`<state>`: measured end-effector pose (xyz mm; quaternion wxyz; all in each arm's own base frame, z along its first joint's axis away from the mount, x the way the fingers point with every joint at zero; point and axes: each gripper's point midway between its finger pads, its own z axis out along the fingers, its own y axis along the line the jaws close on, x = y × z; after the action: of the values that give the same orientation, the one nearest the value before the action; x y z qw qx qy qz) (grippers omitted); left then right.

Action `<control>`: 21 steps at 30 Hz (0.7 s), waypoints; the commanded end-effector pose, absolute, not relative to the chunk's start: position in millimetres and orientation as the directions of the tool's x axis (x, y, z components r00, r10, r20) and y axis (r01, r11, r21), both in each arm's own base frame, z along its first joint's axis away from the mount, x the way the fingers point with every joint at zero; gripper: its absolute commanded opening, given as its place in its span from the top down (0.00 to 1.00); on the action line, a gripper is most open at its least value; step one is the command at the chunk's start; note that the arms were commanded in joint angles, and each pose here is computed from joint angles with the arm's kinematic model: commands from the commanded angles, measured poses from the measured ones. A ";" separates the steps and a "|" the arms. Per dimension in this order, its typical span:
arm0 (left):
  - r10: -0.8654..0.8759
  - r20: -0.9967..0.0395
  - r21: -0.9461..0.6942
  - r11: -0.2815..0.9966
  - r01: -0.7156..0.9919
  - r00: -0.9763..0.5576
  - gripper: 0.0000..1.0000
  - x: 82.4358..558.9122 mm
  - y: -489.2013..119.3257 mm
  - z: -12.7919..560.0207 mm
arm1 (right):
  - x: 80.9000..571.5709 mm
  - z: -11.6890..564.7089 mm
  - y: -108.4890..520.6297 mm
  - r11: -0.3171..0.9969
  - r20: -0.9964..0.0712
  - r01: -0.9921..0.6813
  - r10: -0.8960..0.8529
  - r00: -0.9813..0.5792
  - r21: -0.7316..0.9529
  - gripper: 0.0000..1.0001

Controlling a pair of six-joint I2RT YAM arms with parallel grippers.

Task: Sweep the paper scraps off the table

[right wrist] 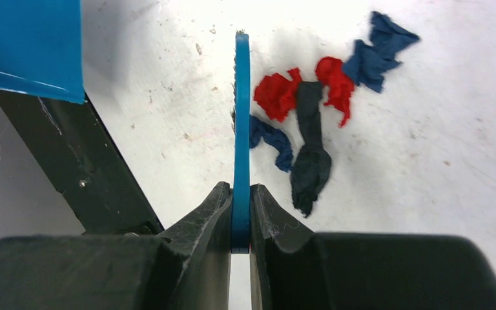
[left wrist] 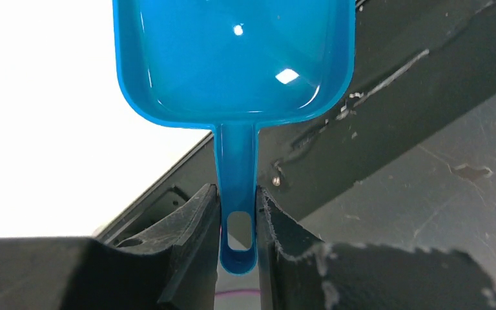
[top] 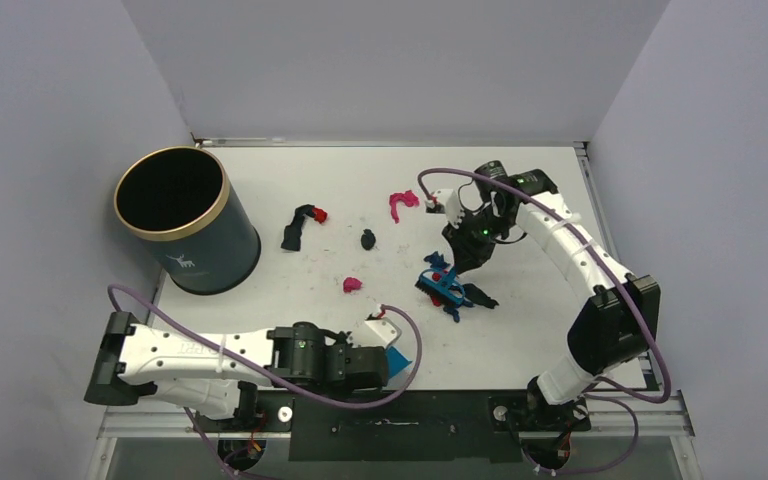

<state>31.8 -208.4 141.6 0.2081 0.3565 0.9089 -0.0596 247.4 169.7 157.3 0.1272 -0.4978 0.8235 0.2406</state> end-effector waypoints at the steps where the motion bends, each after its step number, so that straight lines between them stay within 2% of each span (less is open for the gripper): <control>1: 0.619 -0.542 0.044 0.696 0.716 -0.569 1.00 51.0 -260.9 153.9 | 256.8 194.1 145.8 0.417 -0.496 -0.887 -0.737 -0.459 0.200 0.95; 4: 0.624 -0.538 0.056 0.697 0.714 -0.567 1.00 64.0 -276.4 147.1 | 277.2 206.1 117.3 0.508 -0.487 -0.852 -0.716 -0.500 0.127 0.95; 7: 0.613 -0.540 0.041 0.703 0.710 -0.576 1.00 79.2 -287.9 140.8 | 304.5 208.7 76.1 0.647 -0.439 -0.759 -0.703 -0.559 -0.070 0.95; 11: 0.574 -0.546 -0.021 0.719 0.694 -0.611 1.00 99.0 -298.2 135.0 | 317.1 202.8 46.3 0.714 -0.407 -0.659 -0.689 -0.600 -0.237 0.95; 15: 0.596 -0.539 -0.016 0.699 0.715 -0.595 1.00 109.3 -304.9 128.2 | 312.8 180.9 42.3 0.732 -0.370 -0.635 -0.677 -0.636 -0.248 0.95; 21: 0.669 -0.474 -0.008 0.646 0.763 -0.572 1.00 115.1 -321.1 107.8 | 295.1 143.8 67.5 0.734 -0.328 -0.660 -0.670 -0.666 -0.158 0.95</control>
<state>110.2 -290.7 103.6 0.2207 0.3766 0.8969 -0.0709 292.0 53.1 152.1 0.1746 -0.3782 0.9091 -0.0091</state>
